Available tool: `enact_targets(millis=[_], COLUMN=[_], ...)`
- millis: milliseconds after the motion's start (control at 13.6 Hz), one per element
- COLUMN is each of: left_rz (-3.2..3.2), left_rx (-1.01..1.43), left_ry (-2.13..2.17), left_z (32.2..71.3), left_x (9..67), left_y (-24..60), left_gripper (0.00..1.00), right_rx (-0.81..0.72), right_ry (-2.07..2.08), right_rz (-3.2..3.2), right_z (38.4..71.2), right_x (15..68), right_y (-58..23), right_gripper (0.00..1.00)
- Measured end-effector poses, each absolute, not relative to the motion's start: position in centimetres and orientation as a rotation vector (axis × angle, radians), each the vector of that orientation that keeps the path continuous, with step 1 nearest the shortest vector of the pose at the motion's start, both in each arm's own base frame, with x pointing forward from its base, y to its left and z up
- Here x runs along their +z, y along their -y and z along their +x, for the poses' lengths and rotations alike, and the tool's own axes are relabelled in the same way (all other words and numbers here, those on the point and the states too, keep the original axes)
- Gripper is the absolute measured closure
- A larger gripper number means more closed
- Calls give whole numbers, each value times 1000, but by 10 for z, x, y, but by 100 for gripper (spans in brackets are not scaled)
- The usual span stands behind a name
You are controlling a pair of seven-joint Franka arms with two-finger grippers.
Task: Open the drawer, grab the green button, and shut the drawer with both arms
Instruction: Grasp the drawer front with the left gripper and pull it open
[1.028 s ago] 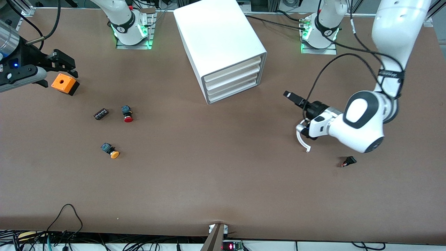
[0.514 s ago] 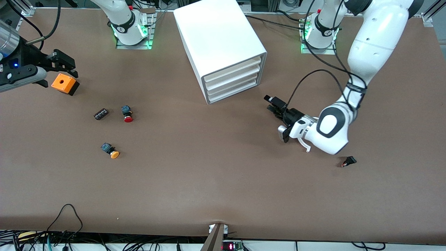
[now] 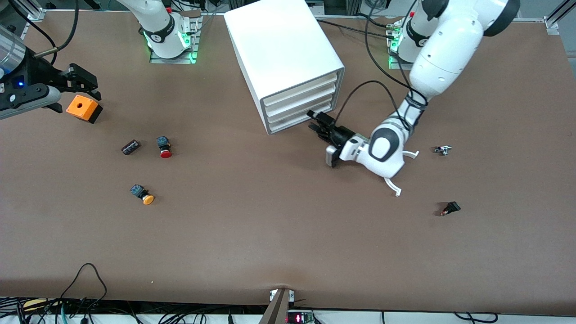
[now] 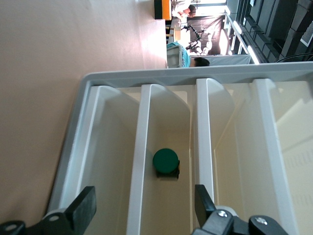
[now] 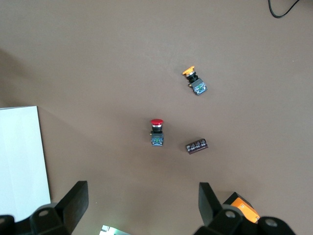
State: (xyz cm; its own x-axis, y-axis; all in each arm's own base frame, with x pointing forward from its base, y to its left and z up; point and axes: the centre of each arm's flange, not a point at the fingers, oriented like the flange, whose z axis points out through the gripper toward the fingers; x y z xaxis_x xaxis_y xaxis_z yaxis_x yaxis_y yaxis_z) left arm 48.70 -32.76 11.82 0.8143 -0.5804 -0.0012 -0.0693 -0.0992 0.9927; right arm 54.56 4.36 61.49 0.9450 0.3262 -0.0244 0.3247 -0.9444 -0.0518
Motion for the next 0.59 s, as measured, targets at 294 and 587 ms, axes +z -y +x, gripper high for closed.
enact_targets(millis=[294,587], left_rz=[1619,1621], left_rx=[-451,-433], left_ry=[528,520], left_z=[473,464], left_x=[107,96], left_y=[337,348], left_gripper=[40,49], right_rx=[50,50], right_ry=[511,511], right_rz=[-3052,-3052], right_z=[546,546], right_x=[615,615], right_y=[-44,-44], right_gripper=[0,0])
